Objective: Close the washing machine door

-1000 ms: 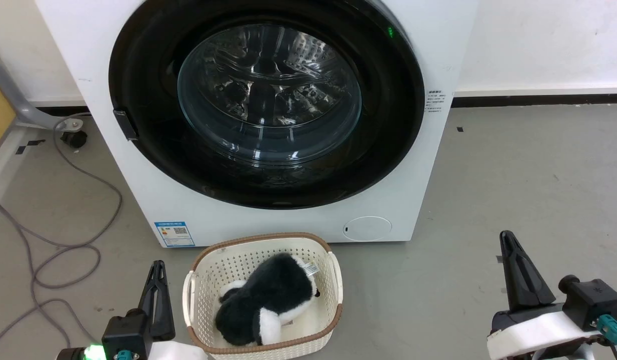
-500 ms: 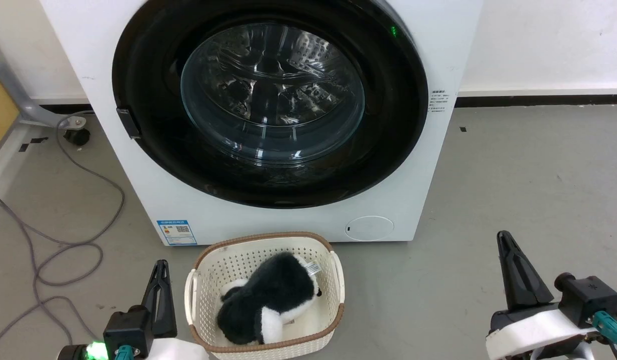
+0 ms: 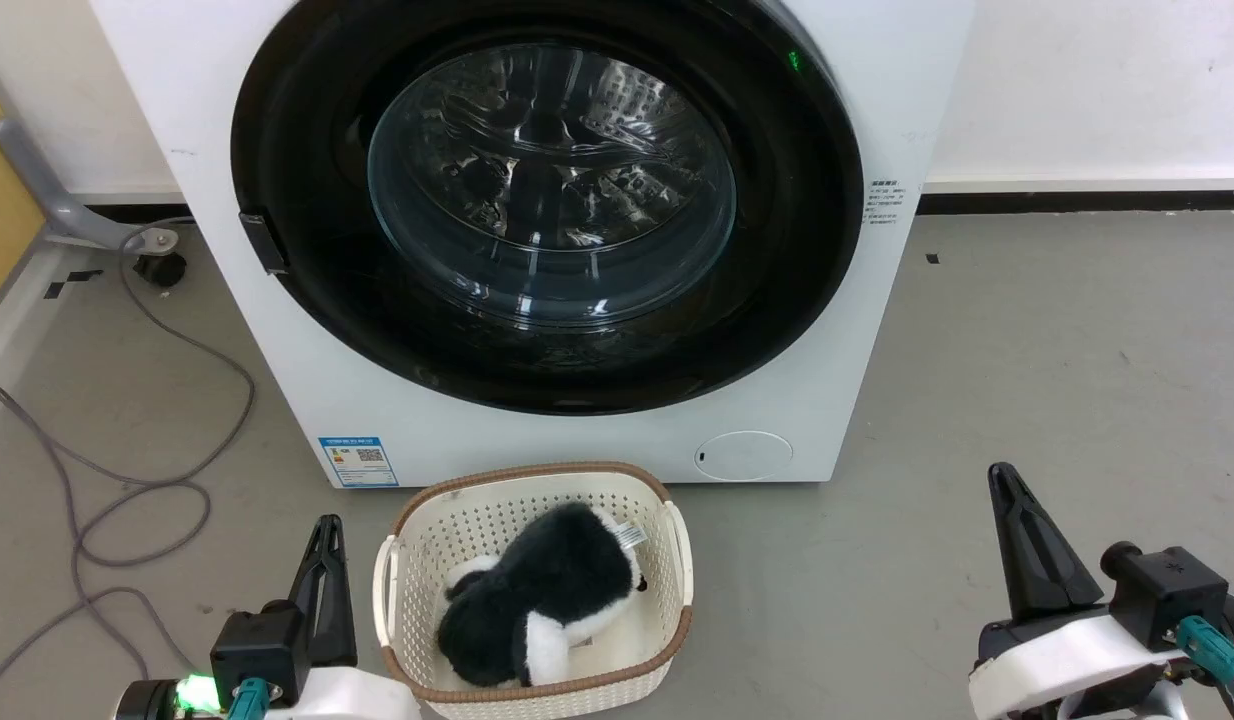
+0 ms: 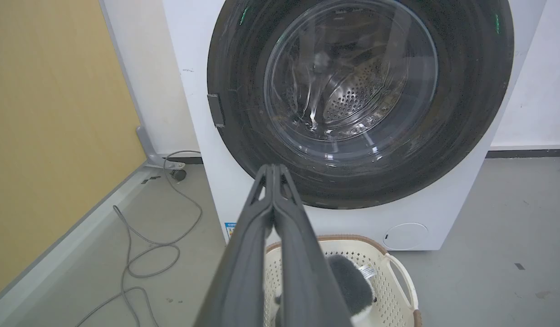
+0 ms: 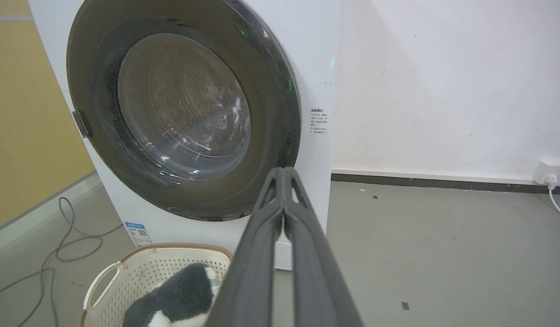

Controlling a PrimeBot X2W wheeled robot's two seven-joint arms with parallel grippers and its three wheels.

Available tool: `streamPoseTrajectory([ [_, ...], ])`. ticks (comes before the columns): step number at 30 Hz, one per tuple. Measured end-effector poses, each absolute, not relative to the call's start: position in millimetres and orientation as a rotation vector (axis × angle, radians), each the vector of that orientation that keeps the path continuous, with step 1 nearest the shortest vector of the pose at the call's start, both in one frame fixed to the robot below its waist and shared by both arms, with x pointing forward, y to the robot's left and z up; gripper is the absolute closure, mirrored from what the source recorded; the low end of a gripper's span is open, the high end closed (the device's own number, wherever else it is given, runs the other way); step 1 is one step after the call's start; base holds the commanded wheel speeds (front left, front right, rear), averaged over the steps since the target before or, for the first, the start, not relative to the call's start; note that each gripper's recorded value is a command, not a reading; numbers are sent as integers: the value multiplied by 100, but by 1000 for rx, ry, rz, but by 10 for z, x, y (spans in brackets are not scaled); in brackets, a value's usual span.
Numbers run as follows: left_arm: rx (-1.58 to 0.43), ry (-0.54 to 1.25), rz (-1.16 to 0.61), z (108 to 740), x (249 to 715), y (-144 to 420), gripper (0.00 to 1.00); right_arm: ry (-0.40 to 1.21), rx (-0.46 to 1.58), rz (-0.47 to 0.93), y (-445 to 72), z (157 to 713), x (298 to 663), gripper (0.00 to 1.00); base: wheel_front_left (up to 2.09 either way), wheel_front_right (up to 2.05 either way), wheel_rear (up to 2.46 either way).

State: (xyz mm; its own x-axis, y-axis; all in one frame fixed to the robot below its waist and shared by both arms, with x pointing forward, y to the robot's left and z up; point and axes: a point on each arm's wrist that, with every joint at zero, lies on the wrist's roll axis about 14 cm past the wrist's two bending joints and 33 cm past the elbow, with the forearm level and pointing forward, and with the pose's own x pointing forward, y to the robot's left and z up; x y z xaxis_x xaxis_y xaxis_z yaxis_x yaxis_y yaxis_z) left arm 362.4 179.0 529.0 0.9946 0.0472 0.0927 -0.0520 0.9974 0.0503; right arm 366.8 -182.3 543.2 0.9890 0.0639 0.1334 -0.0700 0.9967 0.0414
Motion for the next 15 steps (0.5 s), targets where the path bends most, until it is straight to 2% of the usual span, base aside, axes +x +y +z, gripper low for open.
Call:
streamPoseTrajectory([
  [15, 49, -65, 38, 5262, 3632, 1788, 100, -107, 29, 81, -1779, 5407, 3690, 100, 0, 0, 0],
])
